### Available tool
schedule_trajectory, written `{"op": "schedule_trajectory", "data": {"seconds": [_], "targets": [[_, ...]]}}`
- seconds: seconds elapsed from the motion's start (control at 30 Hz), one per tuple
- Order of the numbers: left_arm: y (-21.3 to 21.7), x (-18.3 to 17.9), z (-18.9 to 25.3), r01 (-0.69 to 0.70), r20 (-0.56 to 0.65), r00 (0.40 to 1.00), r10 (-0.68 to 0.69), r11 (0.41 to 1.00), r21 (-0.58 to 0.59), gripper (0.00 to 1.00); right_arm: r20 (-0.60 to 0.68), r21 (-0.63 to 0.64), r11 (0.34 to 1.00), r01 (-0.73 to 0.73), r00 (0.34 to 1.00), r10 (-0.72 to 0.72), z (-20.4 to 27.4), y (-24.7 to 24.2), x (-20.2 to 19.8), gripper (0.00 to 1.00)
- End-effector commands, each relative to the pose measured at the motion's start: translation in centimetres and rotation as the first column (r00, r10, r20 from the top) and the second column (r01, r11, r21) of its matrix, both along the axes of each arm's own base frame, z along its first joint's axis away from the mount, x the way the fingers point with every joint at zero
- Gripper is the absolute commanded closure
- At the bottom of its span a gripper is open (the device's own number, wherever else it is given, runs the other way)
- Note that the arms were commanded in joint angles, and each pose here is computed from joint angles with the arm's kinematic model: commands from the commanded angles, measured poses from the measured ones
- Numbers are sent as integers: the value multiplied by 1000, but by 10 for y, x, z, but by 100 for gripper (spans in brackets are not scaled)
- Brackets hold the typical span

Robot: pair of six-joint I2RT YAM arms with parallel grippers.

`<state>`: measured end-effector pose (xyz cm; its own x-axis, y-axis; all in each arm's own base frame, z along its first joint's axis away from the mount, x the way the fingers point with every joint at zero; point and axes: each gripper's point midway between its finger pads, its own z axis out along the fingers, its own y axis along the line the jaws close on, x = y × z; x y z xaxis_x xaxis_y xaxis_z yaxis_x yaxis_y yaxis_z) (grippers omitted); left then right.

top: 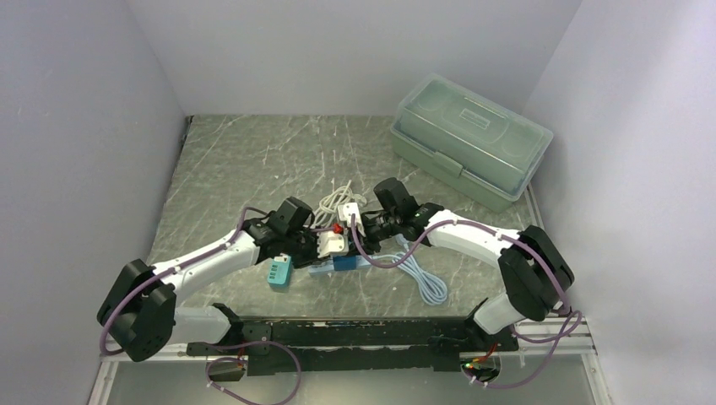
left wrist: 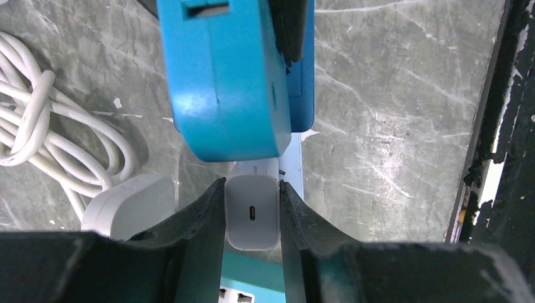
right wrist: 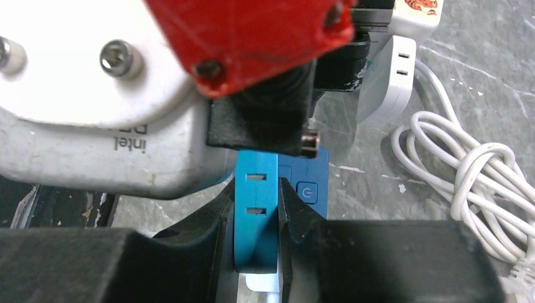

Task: Insert the plug
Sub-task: Insert the plug into the socket.

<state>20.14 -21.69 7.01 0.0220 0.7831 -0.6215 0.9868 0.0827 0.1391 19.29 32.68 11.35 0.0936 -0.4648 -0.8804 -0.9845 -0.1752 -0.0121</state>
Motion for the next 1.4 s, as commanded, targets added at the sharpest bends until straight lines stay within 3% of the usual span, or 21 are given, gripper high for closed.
{"op": "schedule_trajectory", "data": {"seconds": [0.0, 0.33, 1.27, 1.33, 1.37], "targets": [[40, -10, -12, -22, -12, 1000, 24, 989, 146, 97, -93, -186, 981, 61, 993, -79, -57, -27, -6, 100], [39, 8, -11, -54, 31, 998, 49, 986, 157, 97, -97, -206, 978, 34, 994, -55, -63, -21, -10, 100], [49, 4, -10, -91, 82, 993, 80, 986, 141, 97, -165, -282, 958, 48, 981, -98, -98, -24, -19, 100], [47, 6, -6, -93, 90, 993, 82, 987, 130, 94, -169, -292, 955, 45, 981, -98, -100, -24, -21, 100], [45, 7, -1, -98, 94, 992, 87, 988, 117, 87, -171, -292, 955, 45, 980, -99, -100, -23, -21, 100]]}}
